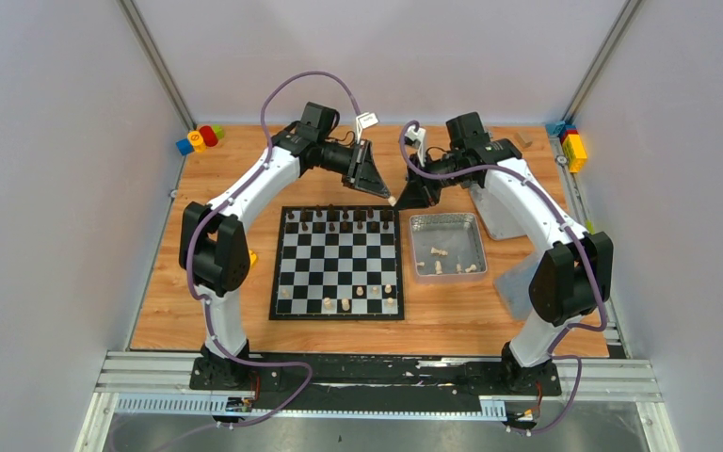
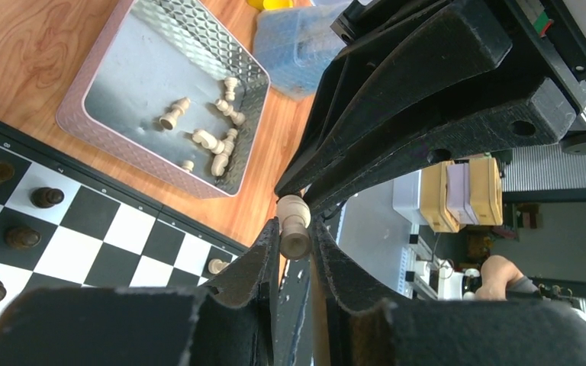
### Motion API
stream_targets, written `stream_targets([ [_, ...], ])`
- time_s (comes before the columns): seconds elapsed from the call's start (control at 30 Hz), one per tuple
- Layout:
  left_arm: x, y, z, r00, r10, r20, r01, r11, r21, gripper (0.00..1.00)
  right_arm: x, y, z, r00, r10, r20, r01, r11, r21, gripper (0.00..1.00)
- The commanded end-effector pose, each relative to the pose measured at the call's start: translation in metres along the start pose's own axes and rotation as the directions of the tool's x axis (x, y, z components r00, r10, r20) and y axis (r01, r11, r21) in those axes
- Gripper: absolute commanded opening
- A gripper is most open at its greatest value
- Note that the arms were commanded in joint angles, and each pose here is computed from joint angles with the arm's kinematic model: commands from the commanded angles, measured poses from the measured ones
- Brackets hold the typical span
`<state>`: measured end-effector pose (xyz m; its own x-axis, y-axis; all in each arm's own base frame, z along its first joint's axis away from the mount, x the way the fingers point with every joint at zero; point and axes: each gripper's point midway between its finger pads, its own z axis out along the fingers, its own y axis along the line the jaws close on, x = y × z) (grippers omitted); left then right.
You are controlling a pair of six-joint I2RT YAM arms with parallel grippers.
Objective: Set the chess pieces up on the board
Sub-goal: Pick up the chess piece from the storage box, then place the chess piece on the chessboard.
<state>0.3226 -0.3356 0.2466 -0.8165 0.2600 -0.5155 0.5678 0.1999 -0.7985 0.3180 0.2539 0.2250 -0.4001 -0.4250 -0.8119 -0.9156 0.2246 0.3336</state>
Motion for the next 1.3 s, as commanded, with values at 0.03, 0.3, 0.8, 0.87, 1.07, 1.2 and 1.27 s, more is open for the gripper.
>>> stream_targets([
  [0.03,-0.003,-0.009,-0.001,0.997,0.071,-0.004,-0.071,0.997,0.001,0.07,-0.003,0.001,-0.001,0.999,-0.035,0.012,0.034,0.999,0.007,0.00],
  [0.3,-0.002,-0.005,-0.032,0.993,0.116,0.009,-0.116,0.991,-0.061,0.01,0.015,0.005,-0.014,1.000,-0.013,0.002,0.013,0.999,0.046,0.00],
  [0.8,0.117,0.042,-0.127,0.854,0.368,-0.367,-0.513,0.714,-0.477,0.05,0.056,0.004,-0.004,0.996,0.077,-0.036,-0.076,0.997,0.033,0.00],
  [0.87,0.139,0.047,-0.136,0.833,0.365,-0.416,-0.543,0.686,-0.484,0.05,0.056,0.004,-0.003,0.996,0.082,-0.034,-0.081,0.996,0.032,0.00],
  [1.07,0.205,0.067,-0.153,0.763,0.352,-0.542,-0.623,0.623,-0.473,0.07,0.061,0.004,-0.003,0.996,0.082,-0.033,-0.081,0.996,0.043,0.00],
  [1.2,0.230,0.077,-0.160,0.741,0.346,-0.576,-0.649,0.590,-0.481,0.07,0.066,0.002,-0.002,0.995,0.089,-0.043,-0.086,0.995,0.051,0.00],
  [1.27,0.237,0.077,-0.162,0.735,0.353,-0.579,-0.657,0.581,-0.480,0.07,0.068,0.001,-0.001,0.995,0.088,-0.048,-0.086,0.995,0.054,0.00],
])
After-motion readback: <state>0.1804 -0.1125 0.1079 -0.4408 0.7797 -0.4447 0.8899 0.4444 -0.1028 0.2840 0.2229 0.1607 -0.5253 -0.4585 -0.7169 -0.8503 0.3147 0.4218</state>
